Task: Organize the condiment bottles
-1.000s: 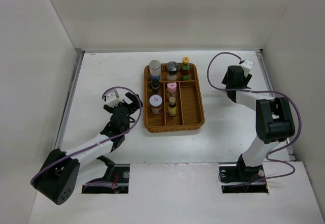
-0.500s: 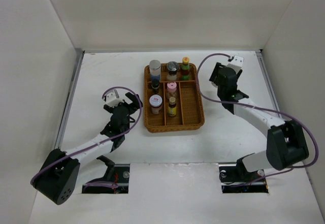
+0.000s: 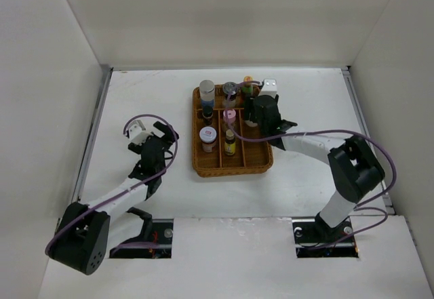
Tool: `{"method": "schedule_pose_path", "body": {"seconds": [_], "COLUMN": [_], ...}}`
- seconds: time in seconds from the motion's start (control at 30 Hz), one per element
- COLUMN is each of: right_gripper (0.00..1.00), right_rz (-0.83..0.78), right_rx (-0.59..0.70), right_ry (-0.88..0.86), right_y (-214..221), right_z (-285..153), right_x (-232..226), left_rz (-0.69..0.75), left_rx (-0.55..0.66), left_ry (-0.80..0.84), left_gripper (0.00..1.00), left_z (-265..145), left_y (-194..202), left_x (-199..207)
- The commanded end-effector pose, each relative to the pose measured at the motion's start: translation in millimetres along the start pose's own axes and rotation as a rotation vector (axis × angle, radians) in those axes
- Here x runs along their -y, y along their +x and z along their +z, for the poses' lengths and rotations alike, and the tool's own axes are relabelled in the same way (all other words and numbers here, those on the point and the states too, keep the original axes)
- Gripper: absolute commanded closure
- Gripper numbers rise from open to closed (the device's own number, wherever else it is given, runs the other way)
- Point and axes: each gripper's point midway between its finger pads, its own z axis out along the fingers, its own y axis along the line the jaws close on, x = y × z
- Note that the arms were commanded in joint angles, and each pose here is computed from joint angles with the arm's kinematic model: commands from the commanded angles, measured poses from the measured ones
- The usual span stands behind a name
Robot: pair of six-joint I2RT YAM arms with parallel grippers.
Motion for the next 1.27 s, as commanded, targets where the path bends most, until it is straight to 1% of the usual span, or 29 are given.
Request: {"method": "schedule_pose_path", "body": {"seconds": [0.0, 0.17, 0.27, 0.4, 0.43, 0.47, 0.57, 0.67, 0.83, 0.93, 1.07, 1.2, 1.23], "right_gripper": [0.40, 0.37, 0.31, 0.05, 0.01, 0.00, 0.00, 0.00, 0.00, 0.00, 0.00, 0.09, 0.13], "right_rz": [0.069, 0.052, 0.041, 0.048, 0.055, 0.062, 0.086, 0.143, 0.276, 0.343, 0.440, 0.489, 0.497], "right_rx": [0.141, 0.095, 0.070, 0.081, 0.089, 0.098, 0.131, 0.185, 0.272, 0.300, 0.334, 0.338, 0.339], "right_ry": [-0.043, -0.040, -0.031, -0.028, -0.031, -0.035, -0.036, -0.027, 0.036, 0.043, 0.039, 0.055, 0.060], "right_y": [-52, -27, -15, -21, -27, -33, -53, -74, -82, -69, -52, -25, -20], "right_z": [6, 12, 15, 9, 4, 0, -20, -46, -90, -114, -142, -154, -154], "right_x": [-17, -20, -19, -16, -16, -15, -9, 4, 42, 62, 87, 105, 109], "left_rz": [-0.048, -0.050, -0.038, 0.000, 0.005, 0.011, 0.025, 0.033, 0.027, 0.030, 0.023, 0.037, 0.044], "left_rx": [-0.017, -0.039, -0.049, -0.083, -0.095, -0.106, -0.121, -0.124, -0.106, -0.108, -0.067, -0.042, -0.044], "left_ry": [0.003, 0.004, -0.018, -0.072, -0.074, -0.072, -0.081, -0.089, -0.084, -0.078, -0.072, -0.109, -0.119], "left_gripper": [0.00, 0.00, 0.00, 0.00, 0.00, 0.00, 0.00, 0.00, 0.00, 0.00, 0.00, 0.00, 0.00], "left_z": [3, 5, 7, 12, 13, 14, 16, 14, 10, 6, -2, -5, -4], "left_y": [1, 5, 8, 16, 19, 22, 23, 18, 5, -3, -21, -32, -33], "left_x": [1, 2, -1, -6, -5, -2, 2, 5, 12, 18, 24, 18, 17]}}
